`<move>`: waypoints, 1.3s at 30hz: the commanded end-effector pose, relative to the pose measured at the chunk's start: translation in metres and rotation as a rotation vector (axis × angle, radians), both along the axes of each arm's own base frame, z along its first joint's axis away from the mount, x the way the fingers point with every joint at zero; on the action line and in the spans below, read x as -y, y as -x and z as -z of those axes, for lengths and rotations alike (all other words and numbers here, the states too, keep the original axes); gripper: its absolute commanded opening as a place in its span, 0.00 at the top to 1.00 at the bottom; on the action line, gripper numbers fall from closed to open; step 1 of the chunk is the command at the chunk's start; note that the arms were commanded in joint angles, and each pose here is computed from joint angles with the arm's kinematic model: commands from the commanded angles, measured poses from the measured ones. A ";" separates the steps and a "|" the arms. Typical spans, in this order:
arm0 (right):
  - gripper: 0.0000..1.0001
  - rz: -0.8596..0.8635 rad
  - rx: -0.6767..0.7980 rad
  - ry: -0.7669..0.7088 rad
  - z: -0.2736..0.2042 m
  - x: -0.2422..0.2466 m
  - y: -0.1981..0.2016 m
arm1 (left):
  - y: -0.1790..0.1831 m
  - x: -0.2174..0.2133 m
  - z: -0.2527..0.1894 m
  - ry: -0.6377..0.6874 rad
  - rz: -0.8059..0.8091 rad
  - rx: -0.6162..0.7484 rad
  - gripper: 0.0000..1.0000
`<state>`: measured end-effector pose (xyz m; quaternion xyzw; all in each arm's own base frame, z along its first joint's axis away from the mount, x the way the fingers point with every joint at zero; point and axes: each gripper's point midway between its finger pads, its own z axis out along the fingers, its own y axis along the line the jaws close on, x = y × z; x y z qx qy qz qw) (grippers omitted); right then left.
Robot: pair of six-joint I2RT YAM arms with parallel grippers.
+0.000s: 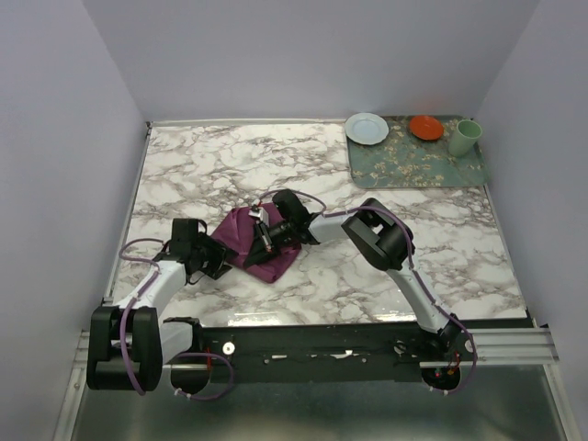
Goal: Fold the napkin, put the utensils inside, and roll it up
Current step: Roll the napkin with the utensil
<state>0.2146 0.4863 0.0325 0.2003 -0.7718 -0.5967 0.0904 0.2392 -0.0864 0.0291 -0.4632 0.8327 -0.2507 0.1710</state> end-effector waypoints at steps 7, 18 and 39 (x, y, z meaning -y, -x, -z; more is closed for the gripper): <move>0.99 -0.037 -0.030 0.048 0.030 0.011 0.011 | -0.007 -0.017 0.027 -0.156 -0.005 0.023 0.62; 0.97 -0.083 0.104 0.139 0.037 0.022 0.008 | -0.007 -0.019 0.009 -0.219 0.054 0.026 1.00; 0.40 -0.010 0.831 0.487 -0.042 0.019 -0.003 | -0.001 0.007 0.005 -0.237 0.106 -0.141 1.00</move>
